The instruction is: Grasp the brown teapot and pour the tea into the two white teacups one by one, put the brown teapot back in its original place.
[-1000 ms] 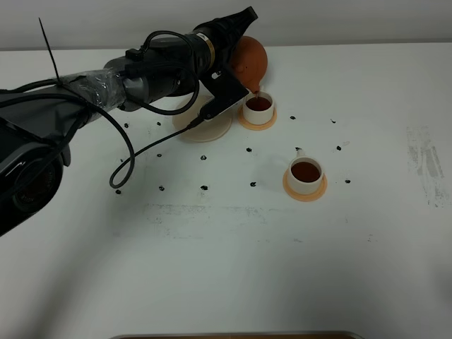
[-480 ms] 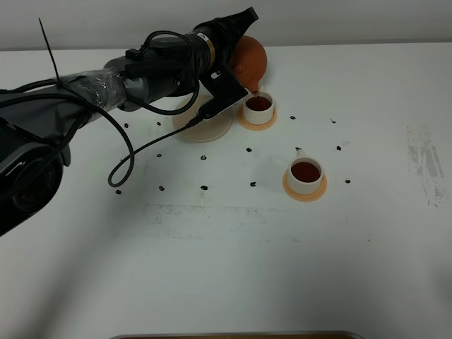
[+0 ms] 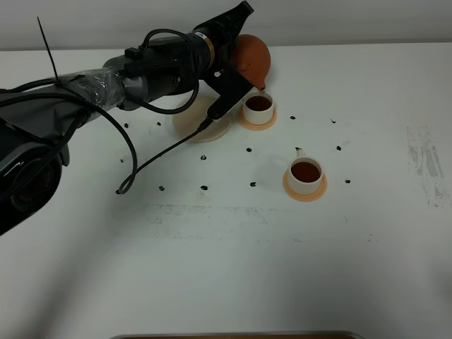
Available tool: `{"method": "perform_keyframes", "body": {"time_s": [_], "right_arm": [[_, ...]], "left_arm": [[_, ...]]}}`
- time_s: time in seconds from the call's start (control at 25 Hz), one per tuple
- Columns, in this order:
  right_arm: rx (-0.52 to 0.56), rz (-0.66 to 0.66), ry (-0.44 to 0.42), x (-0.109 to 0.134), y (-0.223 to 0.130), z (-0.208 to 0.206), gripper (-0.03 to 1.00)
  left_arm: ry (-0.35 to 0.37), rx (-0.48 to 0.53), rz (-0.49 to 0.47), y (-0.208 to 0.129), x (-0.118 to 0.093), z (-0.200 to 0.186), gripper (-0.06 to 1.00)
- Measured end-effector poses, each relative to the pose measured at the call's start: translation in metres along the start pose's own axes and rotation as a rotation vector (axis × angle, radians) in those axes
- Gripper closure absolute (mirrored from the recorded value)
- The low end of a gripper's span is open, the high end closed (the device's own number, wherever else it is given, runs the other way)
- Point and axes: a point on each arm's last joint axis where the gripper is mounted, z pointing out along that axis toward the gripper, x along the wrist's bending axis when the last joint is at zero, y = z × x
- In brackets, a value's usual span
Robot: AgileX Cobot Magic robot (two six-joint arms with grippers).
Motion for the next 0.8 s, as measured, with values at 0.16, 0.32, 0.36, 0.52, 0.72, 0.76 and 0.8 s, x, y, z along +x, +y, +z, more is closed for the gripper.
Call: {"method": "perform_keyframes", "body": {"time_s": [0.16,0.32,0.36,0.52,0.72,0.76,0.8], "right_arm": [[0.000,0.000,0.000,0.000,0.000,0.000,0.53],[0.000,0.000,0.000,0.000,0.000,0.000,0.53],[0.000,0.000,0.000,0.000,0.000,0.000,0.53],[0.000,0.000,0.000,0.000,0.000,0.000,0.53],[0.000,0.000,0.000,0.000,0.000,0.000,0.53],[0.000,0.000,0.000,0.000,0.000,0.000,0.53],[0.000,0.000,0.000,0.000,0.000,0.000,0.53]], "left_arm": [[-0.012,0.013,-0.100,-0.004,0.002,-0.003,0.82],[-0.029,0.010,-0.219,-0.006,0.003,-0.015,0.82],[-0.033,0.007,-0.246,-0.006,0.004,-0.020,0.82],[-0.047,0.001,-0.352,-0.011,0.008,-0.049,0.82],[-0.104,-0.012,-0.584,-0.011,0.004,-0.097,0.82],[-0.135,-0.012,-0.645,-0.009,0.000,-0.106,0.82],[-0.166,-0.009,-0.712,-0.008,-0.002,-0.117,0.82]]}}
